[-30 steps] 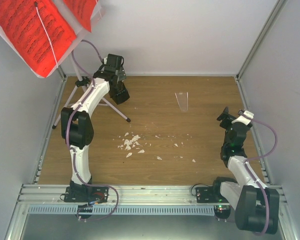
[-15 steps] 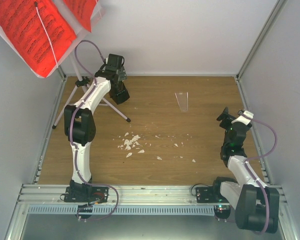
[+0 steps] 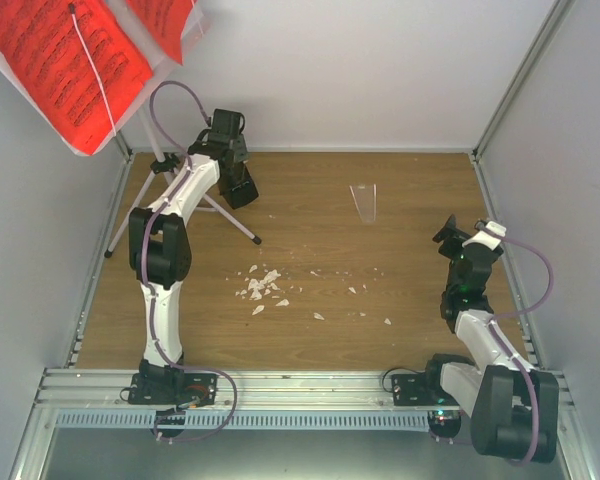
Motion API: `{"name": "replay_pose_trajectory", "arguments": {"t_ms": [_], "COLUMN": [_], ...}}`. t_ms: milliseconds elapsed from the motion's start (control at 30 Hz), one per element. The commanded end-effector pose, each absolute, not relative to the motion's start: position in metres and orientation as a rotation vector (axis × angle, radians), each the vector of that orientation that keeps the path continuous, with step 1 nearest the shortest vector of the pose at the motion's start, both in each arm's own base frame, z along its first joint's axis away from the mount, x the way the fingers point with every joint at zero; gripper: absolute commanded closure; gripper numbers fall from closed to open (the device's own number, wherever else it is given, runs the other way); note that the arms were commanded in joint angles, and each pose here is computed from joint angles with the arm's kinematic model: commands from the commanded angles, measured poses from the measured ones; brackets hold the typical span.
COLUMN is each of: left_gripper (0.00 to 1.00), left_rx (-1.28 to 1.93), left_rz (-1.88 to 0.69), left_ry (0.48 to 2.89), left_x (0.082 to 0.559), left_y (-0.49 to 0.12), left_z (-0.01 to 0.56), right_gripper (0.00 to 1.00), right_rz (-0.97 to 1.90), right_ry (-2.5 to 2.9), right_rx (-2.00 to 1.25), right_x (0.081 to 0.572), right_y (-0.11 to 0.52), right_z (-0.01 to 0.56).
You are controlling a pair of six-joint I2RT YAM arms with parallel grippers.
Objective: Pack up the instrument practice props
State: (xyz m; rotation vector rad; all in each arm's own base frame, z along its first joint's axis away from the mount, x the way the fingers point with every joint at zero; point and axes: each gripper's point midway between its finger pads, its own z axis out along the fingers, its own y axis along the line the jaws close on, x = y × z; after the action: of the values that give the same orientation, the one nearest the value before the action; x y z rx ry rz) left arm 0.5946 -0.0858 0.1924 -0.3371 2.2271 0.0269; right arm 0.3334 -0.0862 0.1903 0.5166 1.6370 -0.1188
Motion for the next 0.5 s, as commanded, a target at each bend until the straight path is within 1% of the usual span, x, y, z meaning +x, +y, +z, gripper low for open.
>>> {"name": "replay_pose_trajectory", "arguments": {"t_ms": [0,167,300,467], "left_gripper": [0.54,0.57,0.58,0.58], "left_rx": [-0.203,0.032,0.176,0.295], "left_rz": [-0.083,-0.111,-0.179,-0.273], "left_ry": [2.141,2.112,2.068,2.077], "left_x": [0.593,0.561,0.513,0.449], "left_y": [-0.118,-0.183,-0.233,-0.272], "left_z": [0.227,0.254,0.283,0.296], "right_gripper": [0.0,0.0,0.0,0.0], "right_rz": [-0.134,-0.14,-0.129,-0.121], "right_ry": [1.601,1.604,1.61,1.614], "right_rx": [0.538,0.535,0.519,0.513], "right_x": [0.336,0.336,0.337,0.337], "right_y": [-0.093,-0.093,-0.09,-0.089], "right_z": [0.203,0.203,0.203,0.203]}}
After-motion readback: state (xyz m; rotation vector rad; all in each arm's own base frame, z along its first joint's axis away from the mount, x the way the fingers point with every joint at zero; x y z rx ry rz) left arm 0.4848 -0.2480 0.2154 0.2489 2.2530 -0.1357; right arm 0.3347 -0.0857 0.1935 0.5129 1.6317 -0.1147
